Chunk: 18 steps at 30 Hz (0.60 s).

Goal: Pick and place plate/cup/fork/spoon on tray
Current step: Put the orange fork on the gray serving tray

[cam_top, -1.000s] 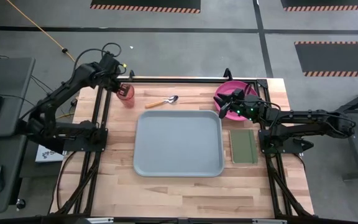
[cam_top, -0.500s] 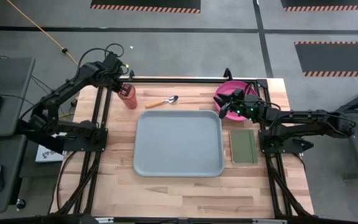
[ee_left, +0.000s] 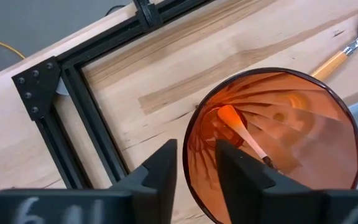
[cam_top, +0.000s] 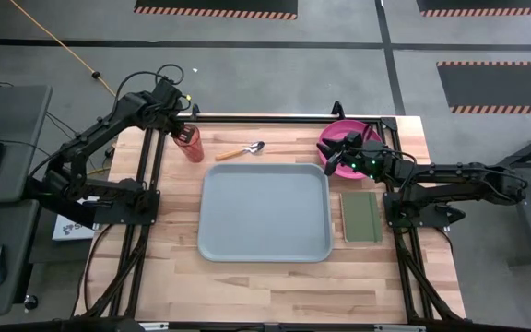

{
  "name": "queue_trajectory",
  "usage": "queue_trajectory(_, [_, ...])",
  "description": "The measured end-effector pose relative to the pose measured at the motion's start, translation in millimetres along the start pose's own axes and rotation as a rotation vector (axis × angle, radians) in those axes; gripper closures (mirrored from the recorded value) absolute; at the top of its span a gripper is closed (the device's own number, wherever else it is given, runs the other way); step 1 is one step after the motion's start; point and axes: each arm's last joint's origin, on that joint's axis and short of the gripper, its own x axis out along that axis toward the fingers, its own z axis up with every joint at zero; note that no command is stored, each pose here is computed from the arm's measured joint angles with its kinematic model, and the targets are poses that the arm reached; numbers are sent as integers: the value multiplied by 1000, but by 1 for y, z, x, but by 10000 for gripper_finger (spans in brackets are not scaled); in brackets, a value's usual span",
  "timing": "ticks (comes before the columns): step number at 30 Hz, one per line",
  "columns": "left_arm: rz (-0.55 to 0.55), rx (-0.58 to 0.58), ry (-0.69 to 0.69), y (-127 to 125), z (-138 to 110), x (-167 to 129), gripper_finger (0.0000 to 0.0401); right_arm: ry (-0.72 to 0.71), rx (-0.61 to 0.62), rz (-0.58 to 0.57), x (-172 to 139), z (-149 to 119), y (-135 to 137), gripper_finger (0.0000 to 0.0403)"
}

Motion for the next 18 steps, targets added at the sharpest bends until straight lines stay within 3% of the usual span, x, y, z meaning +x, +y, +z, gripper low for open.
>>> queue_trajectory(9, [-9,6,-33,0,6,-9,240,0,0,0,0,0,0,268])
queue_trajectory(18, [8,-15,-227,5,21,-59,240,0,0,0,0,0,0,268])
